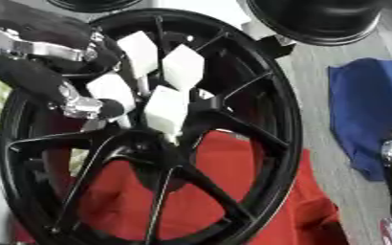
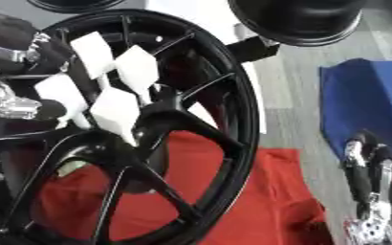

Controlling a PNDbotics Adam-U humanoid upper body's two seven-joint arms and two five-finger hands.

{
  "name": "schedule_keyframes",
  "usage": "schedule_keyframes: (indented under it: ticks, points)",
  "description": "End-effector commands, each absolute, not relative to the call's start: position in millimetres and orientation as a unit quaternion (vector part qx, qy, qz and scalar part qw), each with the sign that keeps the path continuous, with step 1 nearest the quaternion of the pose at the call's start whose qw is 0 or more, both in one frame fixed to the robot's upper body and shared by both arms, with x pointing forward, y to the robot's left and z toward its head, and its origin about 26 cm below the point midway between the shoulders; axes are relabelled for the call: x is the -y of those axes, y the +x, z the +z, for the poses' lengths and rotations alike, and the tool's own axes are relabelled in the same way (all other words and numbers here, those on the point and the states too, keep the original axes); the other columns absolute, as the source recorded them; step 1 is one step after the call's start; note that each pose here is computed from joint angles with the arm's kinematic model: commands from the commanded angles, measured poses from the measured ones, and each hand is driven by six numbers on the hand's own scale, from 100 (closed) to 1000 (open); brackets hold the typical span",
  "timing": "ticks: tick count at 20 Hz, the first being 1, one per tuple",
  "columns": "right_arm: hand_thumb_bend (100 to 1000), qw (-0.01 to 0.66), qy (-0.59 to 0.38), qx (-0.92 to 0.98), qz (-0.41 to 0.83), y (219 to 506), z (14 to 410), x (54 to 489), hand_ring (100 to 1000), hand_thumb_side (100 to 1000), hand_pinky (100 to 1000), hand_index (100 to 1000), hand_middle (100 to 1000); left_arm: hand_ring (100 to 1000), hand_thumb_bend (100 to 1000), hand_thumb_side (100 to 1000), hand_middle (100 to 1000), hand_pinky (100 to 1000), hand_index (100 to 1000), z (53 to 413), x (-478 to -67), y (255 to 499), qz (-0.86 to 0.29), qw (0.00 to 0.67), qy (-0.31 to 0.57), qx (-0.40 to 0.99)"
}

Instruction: Pull the pin out of the wheel hub.

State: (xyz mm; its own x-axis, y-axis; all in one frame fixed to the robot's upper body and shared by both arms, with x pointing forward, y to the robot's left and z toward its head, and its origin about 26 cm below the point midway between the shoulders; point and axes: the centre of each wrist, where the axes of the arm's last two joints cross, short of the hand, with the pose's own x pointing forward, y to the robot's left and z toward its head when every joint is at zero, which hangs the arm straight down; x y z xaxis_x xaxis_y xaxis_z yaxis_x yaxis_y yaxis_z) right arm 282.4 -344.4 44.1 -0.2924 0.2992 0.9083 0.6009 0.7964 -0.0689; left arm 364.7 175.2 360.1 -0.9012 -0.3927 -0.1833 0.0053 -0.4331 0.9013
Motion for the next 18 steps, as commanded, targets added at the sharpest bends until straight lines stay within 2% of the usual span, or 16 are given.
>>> schedule_keyframes:
  ticks: [1, 6, 10, 11, 12, 18]
  points:
    - [100, 0.514, -0.288, 0.795, -0.143, 282.7, 49.7, 346.9, 767, 625, 668, 780, 618, 764, 303, 1000, 734, 798, 863, 371.2, -176.4, 360.9, -0.838, 0.092, 0.196, 0.5]
    - [100, 0.514, -0.289, 0.795, -0.144, 282.7, 49.4, 346.8, 766, 624, 667, 779, 617, 688, 325, 1000, 617, 740, 859, 372.0, -177.1, 360.6, -0.839, 0.088, 0.206, 0.496]
    - [100, 0.514, -0.289, 0.794, -0.145, 282.8, 49.4, 346.8, 766, 624, 667, 779, 617, 688, 325, 1000, 617, 740, 859, 371.8, -177.2, 360.5, -0.84, 0.086, 0.211, 0.493]
    - [100, 0.514, -0.289, 0.794, -0.145, 282.7, 49.4, 346.8, 765, 623, 666, 778, 616, 631, 358, 1000, 534, 705, 845, 372.7, -177.6, 360.2, -0.839, 0.085, 0.214, 0.493]
    - [100, 0.514, -0.289, 0.795, -0.145, 282.7, 49.4, 346.9, 765, 622, 666, 777, 615, 617, 369, 1000, 518, 699, 843, 373.3, -177.8, 359.9, -0.839, 0.085, 0.219, 0.491]
    - [100, 0.513, -0.289, 0.795, -0.145, 282.8, 49.6, 346.4, 764, 624, 665, 776, 614, 582, 389, 1000, 481, 673, 846, 371.7, -179.1, 362.1, -0.841, 0.084, 0.238, 0.479]
